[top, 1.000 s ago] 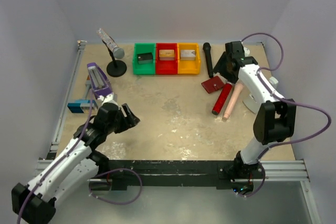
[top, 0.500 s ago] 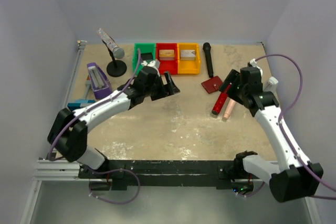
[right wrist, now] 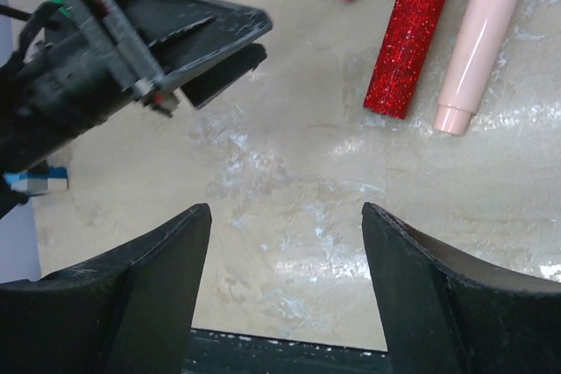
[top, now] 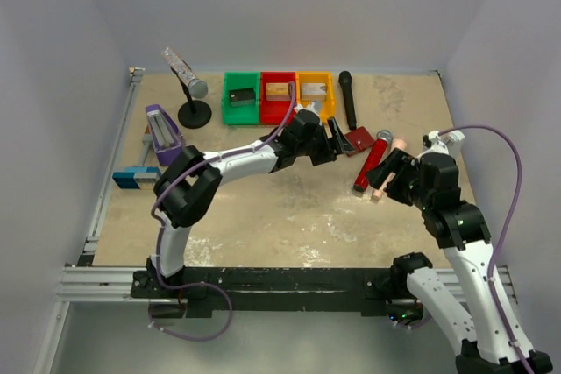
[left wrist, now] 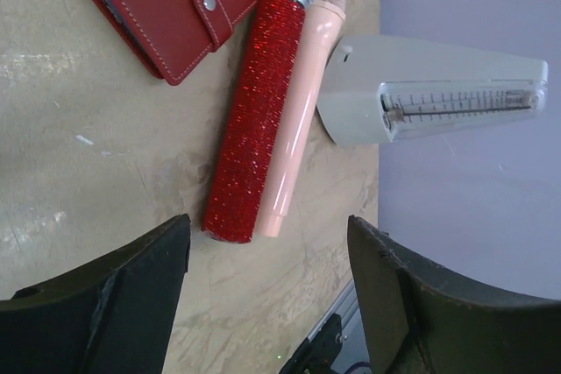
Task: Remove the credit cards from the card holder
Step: Move the card holder to the center of the board.
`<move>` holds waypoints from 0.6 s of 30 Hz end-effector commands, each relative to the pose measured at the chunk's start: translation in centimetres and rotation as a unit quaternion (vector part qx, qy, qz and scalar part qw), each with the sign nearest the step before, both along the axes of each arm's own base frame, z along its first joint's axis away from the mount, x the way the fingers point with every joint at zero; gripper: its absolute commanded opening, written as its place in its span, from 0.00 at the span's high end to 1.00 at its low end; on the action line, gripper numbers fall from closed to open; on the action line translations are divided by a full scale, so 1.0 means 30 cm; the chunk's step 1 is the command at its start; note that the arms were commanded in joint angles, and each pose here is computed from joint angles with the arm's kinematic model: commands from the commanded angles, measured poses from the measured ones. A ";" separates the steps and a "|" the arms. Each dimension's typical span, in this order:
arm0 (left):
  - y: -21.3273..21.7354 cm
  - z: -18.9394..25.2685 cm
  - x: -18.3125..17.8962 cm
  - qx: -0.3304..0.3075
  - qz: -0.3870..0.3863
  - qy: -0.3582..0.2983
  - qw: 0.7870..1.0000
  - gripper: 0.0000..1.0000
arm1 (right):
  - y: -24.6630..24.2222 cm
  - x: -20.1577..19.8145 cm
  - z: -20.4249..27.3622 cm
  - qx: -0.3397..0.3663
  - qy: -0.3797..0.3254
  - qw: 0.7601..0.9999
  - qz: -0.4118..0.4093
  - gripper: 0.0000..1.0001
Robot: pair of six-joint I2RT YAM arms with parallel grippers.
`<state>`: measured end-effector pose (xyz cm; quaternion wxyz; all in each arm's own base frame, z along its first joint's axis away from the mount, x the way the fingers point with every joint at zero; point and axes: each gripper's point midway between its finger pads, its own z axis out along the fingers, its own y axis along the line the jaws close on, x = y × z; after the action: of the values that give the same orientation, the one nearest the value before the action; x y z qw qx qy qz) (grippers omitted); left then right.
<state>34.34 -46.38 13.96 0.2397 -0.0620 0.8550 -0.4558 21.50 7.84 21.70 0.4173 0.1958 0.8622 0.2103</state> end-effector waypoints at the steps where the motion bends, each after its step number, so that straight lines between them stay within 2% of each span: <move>1: -0.055 0.034 0.112 -0.050 0.051 -0.010 0.997 0.24 | 0.024 -0.059 -0.006 0.003 0.001 1.000 0.028 0.26; 11: -0.122 -0.077 0.222 -0.038 0.076 -0.009 0.996 0.27 | 0.046 -0.130 -0.016 0.023 0.001 0.999 0.048 0.26; 18: -0.128 -0.140 0.243 -0.039 0.088 0.003 0.995 0.32 | 0.055 -0.144 -0.044 0.030 0.004 0.998 0.054 0.26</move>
<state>39.91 -49.54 8.13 0.2534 -0.1326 0.8494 -0.4436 17.56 9.01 20.40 0.3971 0.1664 0.8696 0.2418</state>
